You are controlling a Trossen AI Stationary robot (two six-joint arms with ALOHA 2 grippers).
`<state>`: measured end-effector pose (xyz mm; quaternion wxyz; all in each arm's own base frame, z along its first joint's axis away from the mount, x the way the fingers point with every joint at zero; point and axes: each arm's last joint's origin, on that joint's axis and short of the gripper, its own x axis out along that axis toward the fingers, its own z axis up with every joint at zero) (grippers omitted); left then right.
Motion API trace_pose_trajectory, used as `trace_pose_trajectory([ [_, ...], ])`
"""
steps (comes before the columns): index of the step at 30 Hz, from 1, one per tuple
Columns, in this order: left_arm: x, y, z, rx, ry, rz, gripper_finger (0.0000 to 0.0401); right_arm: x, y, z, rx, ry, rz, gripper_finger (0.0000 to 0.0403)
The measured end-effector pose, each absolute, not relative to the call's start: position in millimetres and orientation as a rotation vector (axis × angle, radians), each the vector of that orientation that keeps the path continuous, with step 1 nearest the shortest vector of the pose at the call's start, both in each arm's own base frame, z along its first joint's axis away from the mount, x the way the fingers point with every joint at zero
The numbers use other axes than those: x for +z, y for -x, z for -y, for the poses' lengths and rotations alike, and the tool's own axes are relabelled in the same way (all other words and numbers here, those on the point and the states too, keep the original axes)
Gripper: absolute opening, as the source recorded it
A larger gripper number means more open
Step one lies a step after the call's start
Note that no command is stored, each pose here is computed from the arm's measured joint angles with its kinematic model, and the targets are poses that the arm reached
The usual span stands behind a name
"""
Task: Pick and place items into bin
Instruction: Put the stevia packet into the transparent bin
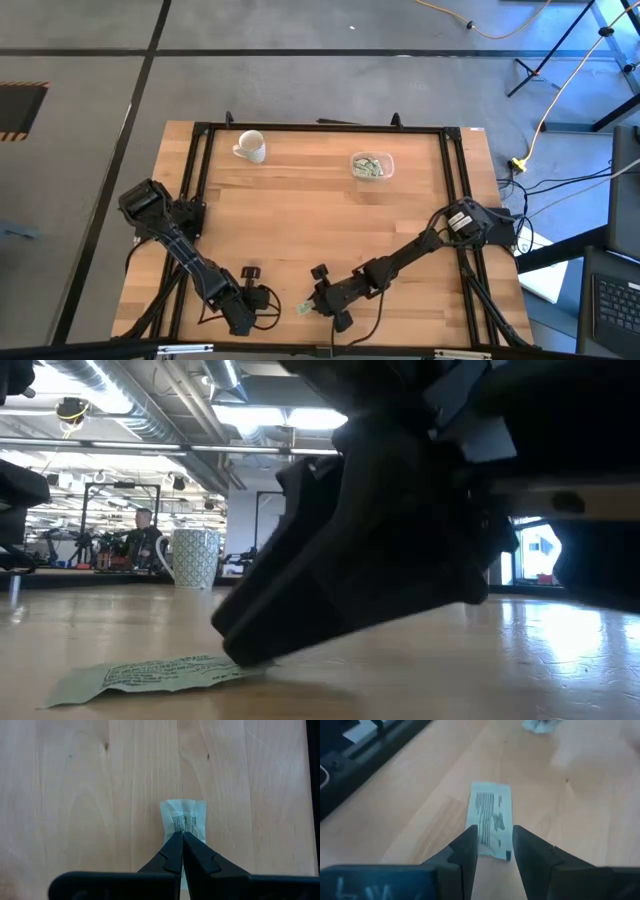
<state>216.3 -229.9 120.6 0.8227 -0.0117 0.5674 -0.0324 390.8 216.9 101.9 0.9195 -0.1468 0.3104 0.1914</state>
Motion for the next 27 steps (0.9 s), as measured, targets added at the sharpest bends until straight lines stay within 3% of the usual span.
trace_pose_trajectory([
  [10,136,-232,207,0.085,0.066,-1.072,0.0002,102,-388,-214,0.379,0.294,-0.688,0.0126],
  [16,182,-250,175,0.083,0.088,-0.92,0.0002,127,-384,-209,0.307,0.317,-0.683,0.0126],
  [22,221,-275,109,0.129,-0.006,-0.787,0.0002,154,-375,-203,0.261,0.303,-0.717,0.0126],
  [27,240,-304,37,-0.016,-0.067,-0.658,0.0002,154,-372,-201,0.193,0.226,-0.758,0.0126],
])
